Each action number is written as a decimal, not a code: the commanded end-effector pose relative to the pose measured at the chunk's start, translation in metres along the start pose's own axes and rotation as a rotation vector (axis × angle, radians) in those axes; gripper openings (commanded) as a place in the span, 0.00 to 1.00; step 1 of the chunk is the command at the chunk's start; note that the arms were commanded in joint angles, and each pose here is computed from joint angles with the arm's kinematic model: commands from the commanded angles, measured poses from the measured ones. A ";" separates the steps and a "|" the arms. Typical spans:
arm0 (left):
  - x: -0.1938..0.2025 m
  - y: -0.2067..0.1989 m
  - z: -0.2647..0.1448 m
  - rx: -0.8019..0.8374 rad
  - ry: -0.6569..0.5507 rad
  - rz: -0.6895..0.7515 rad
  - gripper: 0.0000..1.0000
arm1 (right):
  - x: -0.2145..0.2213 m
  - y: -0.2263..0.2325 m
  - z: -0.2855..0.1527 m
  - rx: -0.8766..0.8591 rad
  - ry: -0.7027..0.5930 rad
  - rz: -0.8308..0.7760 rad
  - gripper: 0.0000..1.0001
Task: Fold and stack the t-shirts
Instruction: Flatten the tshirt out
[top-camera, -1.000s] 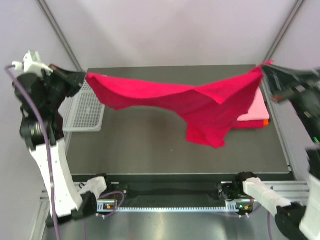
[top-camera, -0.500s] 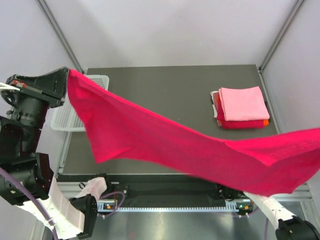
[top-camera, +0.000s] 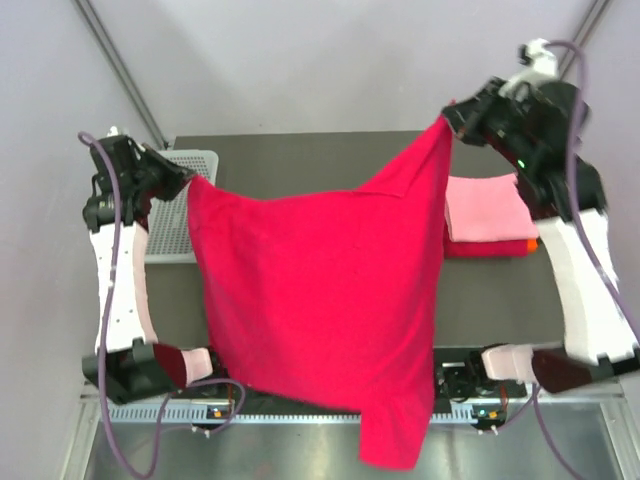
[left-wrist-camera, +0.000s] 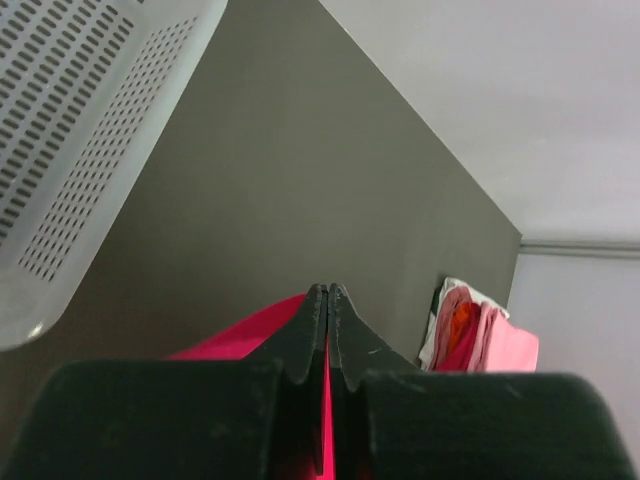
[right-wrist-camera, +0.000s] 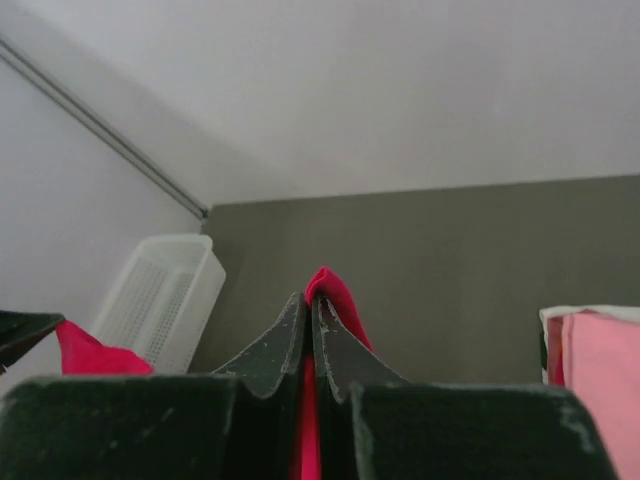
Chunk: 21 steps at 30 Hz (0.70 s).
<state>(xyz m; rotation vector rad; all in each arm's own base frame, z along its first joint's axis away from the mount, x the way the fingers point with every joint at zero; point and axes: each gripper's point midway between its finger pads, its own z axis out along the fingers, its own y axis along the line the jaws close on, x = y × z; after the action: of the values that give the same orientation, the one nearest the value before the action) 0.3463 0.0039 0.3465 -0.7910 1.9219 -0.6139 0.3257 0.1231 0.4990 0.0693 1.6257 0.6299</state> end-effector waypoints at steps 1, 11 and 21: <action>-0.061 -0.058 0.009 0.201 -0.176 0.014 0.00 | -0.065 0.040 0.013 -0.129 -0.153 0.002 0.00; -0.191 -0.144 0.041 0.412 -0.308 -0.033 0.00 | -0.158 0.020 0.079 -0.277 -0.323 0.085 0.00; -0.122 -0.067 0.098 0.349 -0.187 0.022 0.00 | -0.056 0.004 0.088 -0.392 -0.067 0.102 0.00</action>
<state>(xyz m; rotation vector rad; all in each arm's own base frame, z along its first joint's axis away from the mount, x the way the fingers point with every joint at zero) 0.5068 0.0491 0.4545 -0.6331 1.5542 -0.8057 0.4589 0.1184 0.5447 0.0158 1.4734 0.9254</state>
